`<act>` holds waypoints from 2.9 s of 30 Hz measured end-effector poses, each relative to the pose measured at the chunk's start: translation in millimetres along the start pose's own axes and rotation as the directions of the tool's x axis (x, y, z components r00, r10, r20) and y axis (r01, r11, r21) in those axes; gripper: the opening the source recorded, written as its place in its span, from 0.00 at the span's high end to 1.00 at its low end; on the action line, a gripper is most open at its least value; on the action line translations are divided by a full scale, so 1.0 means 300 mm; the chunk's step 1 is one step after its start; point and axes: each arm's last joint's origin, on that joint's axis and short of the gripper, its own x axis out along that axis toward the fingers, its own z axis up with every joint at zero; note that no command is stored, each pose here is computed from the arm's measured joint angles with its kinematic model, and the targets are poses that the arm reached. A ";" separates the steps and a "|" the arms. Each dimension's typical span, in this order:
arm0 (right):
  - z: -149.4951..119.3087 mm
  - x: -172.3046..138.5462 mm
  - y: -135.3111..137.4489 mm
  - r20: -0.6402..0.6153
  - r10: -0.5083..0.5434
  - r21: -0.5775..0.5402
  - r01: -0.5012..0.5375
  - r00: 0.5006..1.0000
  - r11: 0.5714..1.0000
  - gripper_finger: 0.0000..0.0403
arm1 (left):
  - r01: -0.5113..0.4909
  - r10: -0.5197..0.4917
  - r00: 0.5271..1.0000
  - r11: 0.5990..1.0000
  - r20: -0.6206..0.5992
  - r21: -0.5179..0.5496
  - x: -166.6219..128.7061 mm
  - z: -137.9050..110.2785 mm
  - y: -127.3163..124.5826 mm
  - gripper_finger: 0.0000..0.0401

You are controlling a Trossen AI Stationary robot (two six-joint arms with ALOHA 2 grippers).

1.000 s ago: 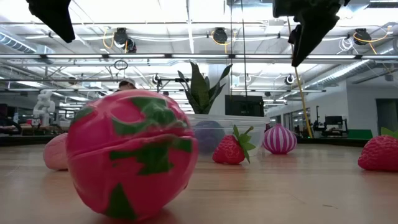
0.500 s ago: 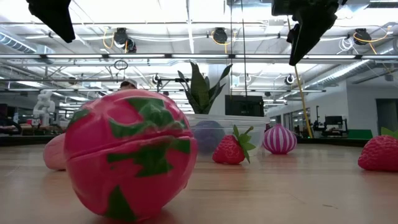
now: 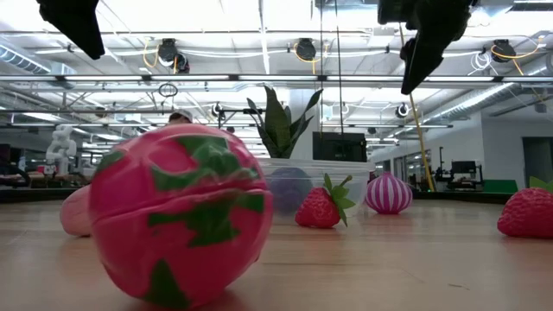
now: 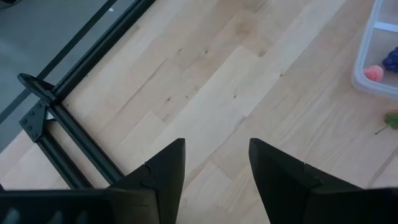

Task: Pick and placing Produce into tupperware
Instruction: Put the onion into the transparent bin

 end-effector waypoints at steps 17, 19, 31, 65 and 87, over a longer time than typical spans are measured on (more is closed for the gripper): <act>0.031 0.167 0.032 -0.162 0.000 -0.058 -0.009 0.987 0.998 0.21 | 0.009 -0.009 1.000 1.000 -0.004 -0.002 0.000 0.000 -0.002 0.54; 0.036 0.185 0.036 -0.168 -0.003 -0.072 -0.010 0.986 0.997 0.21 | 0.009 -0.009 1.000 1.000 -0.004 -0.002 0.000 0.000 -0.002 0.54; 0.061 0.254 0.051 -0.156 0.002 -0.148 -0.026 0.988 0.989 0.21 | 0.009 -0.009 1.000 1.000 -0.004 -0.001 0.000 0.000 -0.002 0.54; 0.088 0.257 0.046 -0.082 0.010 -0.117 -0.020 0.997 0.993 0.21 | 0.011 -0.011 1.000 1.000 -0.007 -0.001 0.000 0.000 -0.002 0.54; 0.017 0.321 0.005 -0.155 -0.037 0.015 0.040 0.987 0.999 0.21 | 0.020 -0.020 1.000 1.000 0.000 -0.008 0.000 0.002 -0.006 0.54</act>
